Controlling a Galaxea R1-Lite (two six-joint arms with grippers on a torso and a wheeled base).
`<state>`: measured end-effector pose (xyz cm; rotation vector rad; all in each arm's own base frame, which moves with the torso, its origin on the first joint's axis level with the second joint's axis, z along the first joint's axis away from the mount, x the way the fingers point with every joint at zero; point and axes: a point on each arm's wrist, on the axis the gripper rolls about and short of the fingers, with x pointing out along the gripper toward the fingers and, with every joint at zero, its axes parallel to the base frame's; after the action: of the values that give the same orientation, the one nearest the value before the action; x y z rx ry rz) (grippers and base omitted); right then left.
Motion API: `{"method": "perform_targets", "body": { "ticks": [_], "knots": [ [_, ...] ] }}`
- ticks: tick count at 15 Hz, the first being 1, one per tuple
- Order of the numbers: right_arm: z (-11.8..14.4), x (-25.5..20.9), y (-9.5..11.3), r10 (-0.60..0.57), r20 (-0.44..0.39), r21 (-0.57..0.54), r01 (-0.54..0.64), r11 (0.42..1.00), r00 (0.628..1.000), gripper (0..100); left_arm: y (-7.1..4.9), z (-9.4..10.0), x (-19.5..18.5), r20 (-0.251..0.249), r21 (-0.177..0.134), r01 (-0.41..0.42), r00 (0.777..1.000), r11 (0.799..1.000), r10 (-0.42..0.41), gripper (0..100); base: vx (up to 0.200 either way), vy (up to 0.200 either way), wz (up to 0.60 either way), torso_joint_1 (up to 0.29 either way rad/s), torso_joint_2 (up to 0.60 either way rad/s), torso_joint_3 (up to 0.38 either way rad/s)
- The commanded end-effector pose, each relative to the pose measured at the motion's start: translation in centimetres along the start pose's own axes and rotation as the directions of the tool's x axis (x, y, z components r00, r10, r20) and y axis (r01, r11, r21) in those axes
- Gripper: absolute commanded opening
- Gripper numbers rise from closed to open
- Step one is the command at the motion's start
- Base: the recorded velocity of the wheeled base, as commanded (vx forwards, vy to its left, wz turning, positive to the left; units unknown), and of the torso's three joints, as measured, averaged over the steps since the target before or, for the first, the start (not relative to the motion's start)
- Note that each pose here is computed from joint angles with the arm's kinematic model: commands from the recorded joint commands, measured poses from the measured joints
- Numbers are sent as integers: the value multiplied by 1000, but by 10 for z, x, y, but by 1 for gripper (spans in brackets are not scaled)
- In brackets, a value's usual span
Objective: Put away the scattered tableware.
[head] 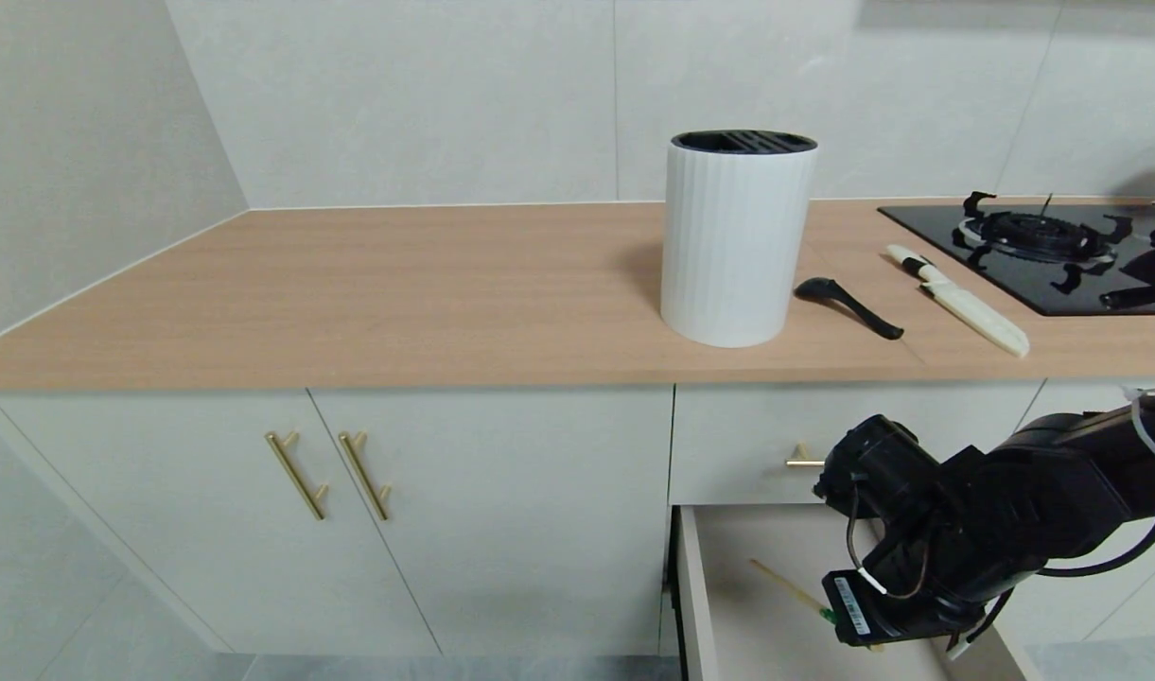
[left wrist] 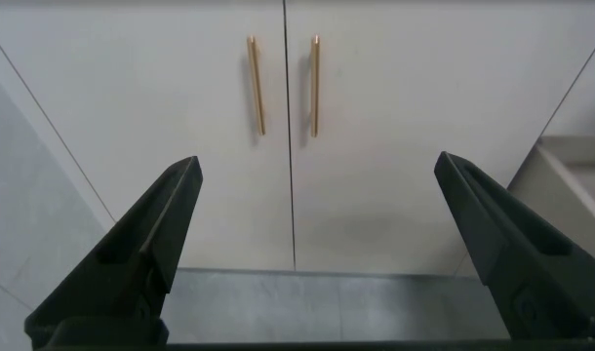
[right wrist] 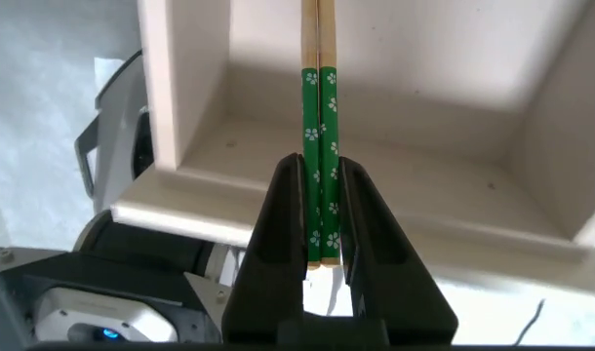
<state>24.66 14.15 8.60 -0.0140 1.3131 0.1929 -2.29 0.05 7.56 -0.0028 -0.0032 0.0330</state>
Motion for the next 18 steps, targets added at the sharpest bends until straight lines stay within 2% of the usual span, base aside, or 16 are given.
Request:
{"method": "perform_targets", "body": {
  "ticks": [1, 10, 14, 15, 18],
  "knots": [
    [0, 0, 0, -8, 5, 0, 8, 1000, 1000, 0, 0, 0, 0, -2, 0, -1, 1000, 1000, 1, 100, 0, 0, 0, -178, 466, 305],
    [0, 0, 0, -15, 6, 0, 15, 1000, 1000, 0, 0, 0, 0, -2, 0, -1, 1000, 1000, 1, 100, 0, 0, 0, -128, 455, 318],
    [1, 0, 0, -15, 15, 0, 15, 1000, 1000, 0, 0, 0, 0, -2, 0, -1, 1000, 1000, 1, 100, 0, 0, 0, -27, 152, 111],
    [5, -1, 1, -19, 72, 8, 18, 1000, 997, 0, 0, 0, 0, -2, 0, -1, 1000, 1000, 1, 100, 0, 0, 0, 0, 0, 0],
    [14, 3, 3, -52, 170, 50, 44, 998, 984, 0, 0, 0, 0, -2, 0, -1, 1000, 1000, 1, 100, 0, 0, 0, 0, 0, 0]
  ]
}}
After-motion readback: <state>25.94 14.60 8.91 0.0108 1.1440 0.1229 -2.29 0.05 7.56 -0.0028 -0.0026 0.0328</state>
